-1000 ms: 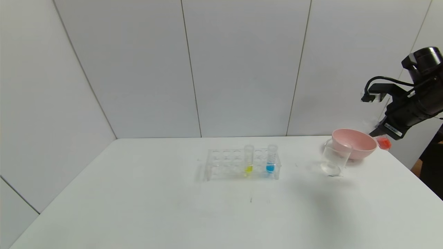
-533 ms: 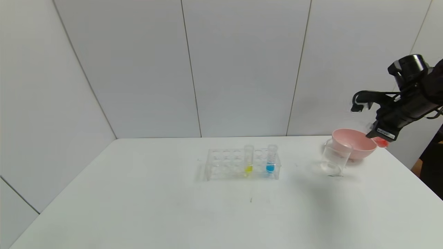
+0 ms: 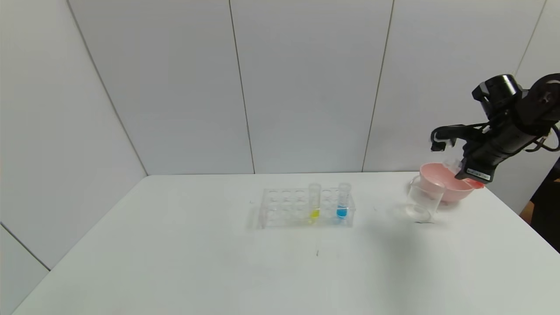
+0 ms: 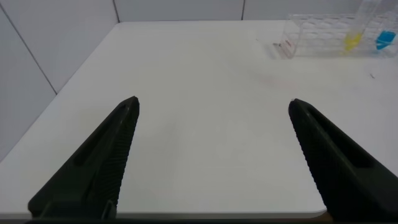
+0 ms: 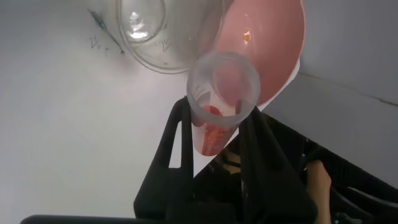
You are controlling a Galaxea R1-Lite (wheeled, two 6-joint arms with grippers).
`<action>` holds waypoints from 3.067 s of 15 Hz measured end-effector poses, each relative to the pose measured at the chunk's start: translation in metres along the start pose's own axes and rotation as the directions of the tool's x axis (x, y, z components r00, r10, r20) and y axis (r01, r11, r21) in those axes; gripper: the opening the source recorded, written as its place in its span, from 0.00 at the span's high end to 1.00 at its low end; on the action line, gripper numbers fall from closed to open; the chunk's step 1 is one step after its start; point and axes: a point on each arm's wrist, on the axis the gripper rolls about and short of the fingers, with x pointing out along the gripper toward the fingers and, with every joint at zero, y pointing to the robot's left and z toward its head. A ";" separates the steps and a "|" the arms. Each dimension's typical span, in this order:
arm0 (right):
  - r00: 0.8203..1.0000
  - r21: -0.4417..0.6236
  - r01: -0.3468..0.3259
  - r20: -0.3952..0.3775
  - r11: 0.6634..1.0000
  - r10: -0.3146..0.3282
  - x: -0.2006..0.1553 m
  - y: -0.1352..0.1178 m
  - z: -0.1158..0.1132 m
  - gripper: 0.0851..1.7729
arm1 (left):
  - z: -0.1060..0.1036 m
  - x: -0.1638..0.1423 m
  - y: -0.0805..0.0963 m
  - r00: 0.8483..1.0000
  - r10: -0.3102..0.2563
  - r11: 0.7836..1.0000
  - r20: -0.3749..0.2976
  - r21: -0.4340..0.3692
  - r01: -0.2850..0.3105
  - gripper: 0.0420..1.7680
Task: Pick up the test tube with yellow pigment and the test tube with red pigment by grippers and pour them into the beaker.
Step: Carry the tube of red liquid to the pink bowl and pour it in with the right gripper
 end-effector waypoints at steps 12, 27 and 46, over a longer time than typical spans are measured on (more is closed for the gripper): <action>0.982 -0.162 0.048 -0.175 0.986 -0.077 0.008 0.017 0.022 0.76 | 0.000 0.000 0.000 1.000 0.000 1.000 0.000 0.000 0.000 0.03; 0.914 -0.331 0.093 -0.345 0.939 -0.212 0.026 0.025 0.036 0.76 | 0.000 0.000 0.000 1.000 0.000 1.000 0.000 0.000 0.000 0.03; 0.850 -0.541 0.056 -0.416 0.839 -0.324 0.019 0.037 0.055 0.76 | 0.000 0.000 0.000 1.000 0.000 1.000 0.000 0.000 0.000 0.03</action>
